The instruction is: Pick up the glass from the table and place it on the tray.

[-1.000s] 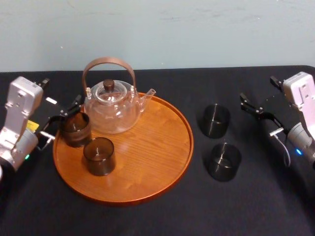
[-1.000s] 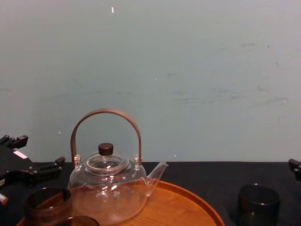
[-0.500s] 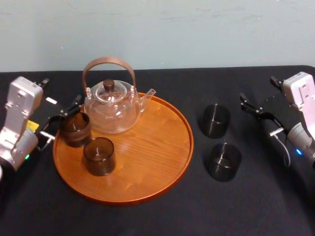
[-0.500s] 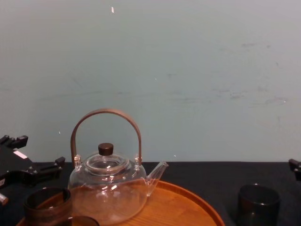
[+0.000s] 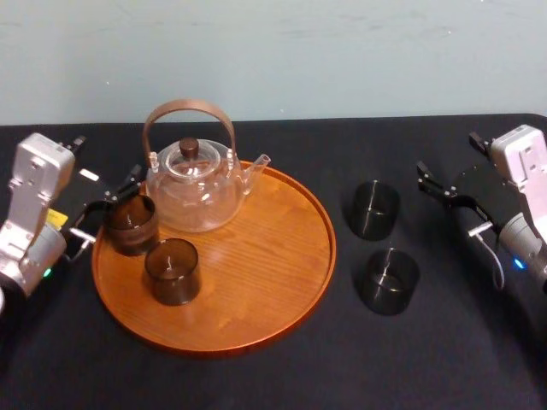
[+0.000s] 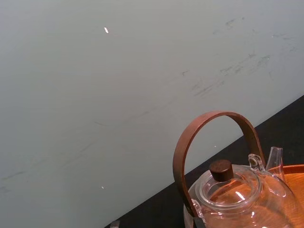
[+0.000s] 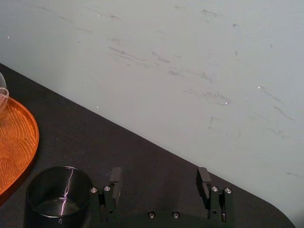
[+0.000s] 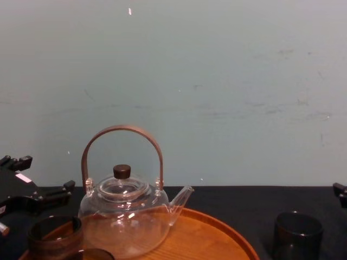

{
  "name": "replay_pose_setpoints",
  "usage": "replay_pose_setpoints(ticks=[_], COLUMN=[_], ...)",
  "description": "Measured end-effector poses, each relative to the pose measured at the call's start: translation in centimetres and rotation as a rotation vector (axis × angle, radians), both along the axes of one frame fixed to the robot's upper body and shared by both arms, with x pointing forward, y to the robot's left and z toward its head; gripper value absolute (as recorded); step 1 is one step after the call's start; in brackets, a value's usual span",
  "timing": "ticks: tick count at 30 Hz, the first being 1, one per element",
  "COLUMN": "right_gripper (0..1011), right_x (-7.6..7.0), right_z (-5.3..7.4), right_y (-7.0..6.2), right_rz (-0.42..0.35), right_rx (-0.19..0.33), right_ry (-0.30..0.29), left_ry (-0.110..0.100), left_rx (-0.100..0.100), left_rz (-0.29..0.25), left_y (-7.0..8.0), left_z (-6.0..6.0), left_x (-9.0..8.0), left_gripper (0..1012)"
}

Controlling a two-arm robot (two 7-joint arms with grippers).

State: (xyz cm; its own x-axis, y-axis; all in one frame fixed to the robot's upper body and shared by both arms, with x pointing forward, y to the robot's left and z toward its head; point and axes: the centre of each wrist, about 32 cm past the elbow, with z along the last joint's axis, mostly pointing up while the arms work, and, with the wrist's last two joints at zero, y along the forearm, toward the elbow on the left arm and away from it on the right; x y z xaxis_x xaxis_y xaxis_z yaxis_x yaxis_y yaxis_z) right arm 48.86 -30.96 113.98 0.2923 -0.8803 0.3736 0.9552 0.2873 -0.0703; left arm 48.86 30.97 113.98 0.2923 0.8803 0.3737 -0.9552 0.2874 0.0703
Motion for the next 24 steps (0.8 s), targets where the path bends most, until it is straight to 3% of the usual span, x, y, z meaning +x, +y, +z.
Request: replay_pose_setpoints(ticks=[16,24], right_gripper=[1002,1002], right_x=[0.00,-0.33], right_z=[0.02,0.84], right_y=[-0.02,-0.40], right_rz=[0.001,0.028], right_rx=[0.001,0.067], right_ry=[0.000,0.042], left_ry=[0.000,0.000], left_rx=[0.000,0.000], left_rz=[0.000,0.000], left_y=[0.00,0.00], left_z=[0.00,0.00], left_x=[0.00,0.00], left_gripper=[1001,1001])
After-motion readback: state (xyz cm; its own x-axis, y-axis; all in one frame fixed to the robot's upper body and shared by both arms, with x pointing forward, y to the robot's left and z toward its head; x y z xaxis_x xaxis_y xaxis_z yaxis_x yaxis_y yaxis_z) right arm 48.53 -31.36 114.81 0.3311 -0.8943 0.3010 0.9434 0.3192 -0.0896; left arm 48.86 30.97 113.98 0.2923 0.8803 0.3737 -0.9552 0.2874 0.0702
